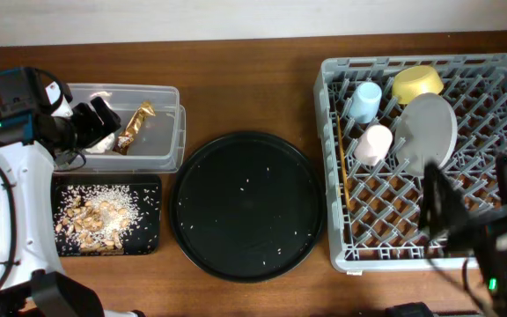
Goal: Sort waste into correct bins and load items into the dishwasher rack
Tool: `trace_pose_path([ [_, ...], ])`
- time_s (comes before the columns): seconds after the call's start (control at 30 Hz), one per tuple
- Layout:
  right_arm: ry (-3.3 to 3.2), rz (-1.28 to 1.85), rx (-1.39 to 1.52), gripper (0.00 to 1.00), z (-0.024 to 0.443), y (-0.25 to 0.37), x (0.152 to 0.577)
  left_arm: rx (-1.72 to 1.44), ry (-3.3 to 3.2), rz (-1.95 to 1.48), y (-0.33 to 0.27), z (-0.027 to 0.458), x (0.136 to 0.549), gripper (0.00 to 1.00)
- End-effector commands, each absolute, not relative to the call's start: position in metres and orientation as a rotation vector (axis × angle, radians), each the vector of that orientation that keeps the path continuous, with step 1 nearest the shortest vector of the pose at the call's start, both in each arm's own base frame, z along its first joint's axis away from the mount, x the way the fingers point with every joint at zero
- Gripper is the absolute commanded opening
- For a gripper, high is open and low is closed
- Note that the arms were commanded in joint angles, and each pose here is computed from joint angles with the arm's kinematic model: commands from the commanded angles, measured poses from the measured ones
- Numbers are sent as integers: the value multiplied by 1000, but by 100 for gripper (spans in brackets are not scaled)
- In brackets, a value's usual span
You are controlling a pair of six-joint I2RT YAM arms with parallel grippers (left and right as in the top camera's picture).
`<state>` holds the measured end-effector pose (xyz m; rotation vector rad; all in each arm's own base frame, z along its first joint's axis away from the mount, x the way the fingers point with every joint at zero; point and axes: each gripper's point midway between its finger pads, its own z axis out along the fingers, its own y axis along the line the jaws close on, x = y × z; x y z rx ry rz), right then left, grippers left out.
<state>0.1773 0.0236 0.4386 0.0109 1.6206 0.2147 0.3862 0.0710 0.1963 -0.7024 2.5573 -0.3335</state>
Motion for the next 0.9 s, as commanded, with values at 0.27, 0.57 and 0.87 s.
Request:
trace_pose_path([
  [0.27,1518,131,48,98,279,11,206,-691,2546,-330,72,201,387,99],
  [0.57,1496,106,68,98,215,4,240,-691,2546,-330,72,201,387,99],
  [0.87,1643,57,-34,98,157,10,246,-691,2546,-330,72,201,387,99],
])
